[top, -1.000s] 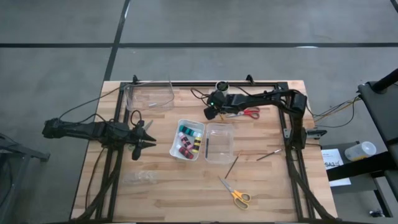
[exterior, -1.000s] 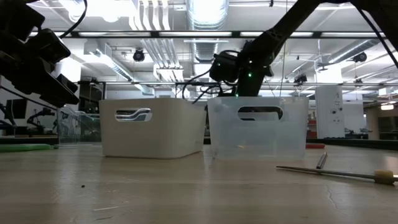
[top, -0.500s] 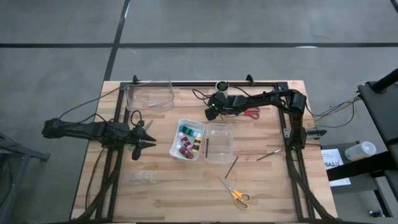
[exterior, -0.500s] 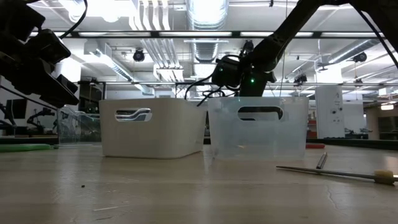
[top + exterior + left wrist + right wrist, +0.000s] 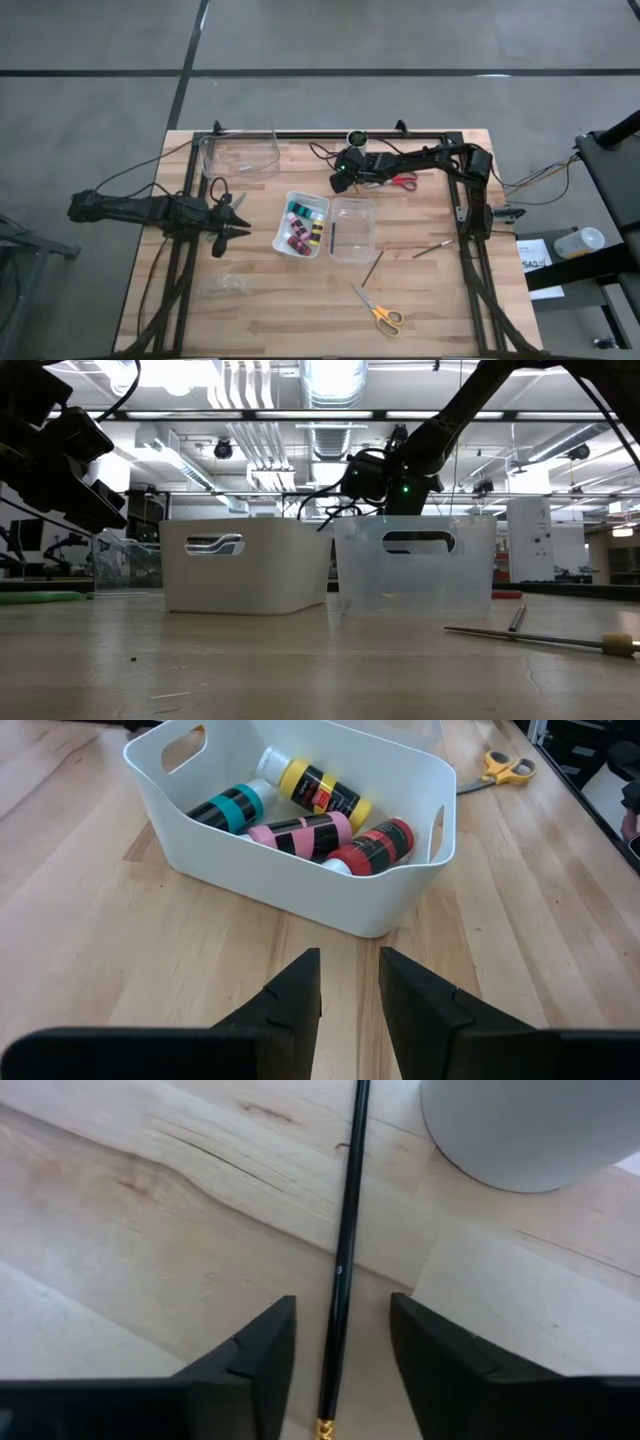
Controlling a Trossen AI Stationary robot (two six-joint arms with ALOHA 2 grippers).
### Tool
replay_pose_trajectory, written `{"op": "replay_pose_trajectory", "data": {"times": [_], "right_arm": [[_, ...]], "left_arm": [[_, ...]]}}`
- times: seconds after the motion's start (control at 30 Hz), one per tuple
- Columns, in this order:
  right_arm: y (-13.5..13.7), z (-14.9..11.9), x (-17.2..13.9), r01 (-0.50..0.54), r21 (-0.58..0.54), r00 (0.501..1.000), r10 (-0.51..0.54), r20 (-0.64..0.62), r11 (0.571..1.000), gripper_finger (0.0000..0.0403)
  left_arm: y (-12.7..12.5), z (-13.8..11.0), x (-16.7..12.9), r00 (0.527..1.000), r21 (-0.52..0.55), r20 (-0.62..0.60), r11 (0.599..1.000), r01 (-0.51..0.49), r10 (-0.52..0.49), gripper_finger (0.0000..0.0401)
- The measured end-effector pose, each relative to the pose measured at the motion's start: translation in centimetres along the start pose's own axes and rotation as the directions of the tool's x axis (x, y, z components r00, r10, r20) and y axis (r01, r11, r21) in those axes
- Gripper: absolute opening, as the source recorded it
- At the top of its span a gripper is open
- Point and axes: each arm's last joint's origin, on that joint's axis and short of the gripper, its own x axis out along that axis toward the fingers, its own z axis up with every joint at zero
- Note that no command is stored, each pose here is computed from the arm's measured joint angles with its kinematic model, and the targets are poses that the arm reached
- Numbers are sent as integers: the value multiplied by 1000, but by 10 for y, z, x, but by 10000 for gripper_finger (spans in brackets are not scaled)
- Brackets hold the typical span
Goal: Pick & Place Paint Supplies
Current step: Put the yellow paint brush into the bottom transparent bin
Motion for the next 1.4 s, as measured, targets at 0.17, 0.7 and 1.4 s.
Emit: {"op": "replay_pose_trajectory", "data": {"times": [0.17,0.7,1.4], "right_arm": [[1,-1,0,-4,-2,1000,4,-5,1000,90],[3,-3,-1,-12,-8,1000,12,-7,1000,16],[3,8,-32,-41,-22,997,42,59,999,15]], "left_arm": [[0,0,0,1000,0,0,1000,0,0,108],[0,0,0,1000,0,0,1000,0,0,108],[0,0,0,1000,0,0,1000,0,0,108]]}}
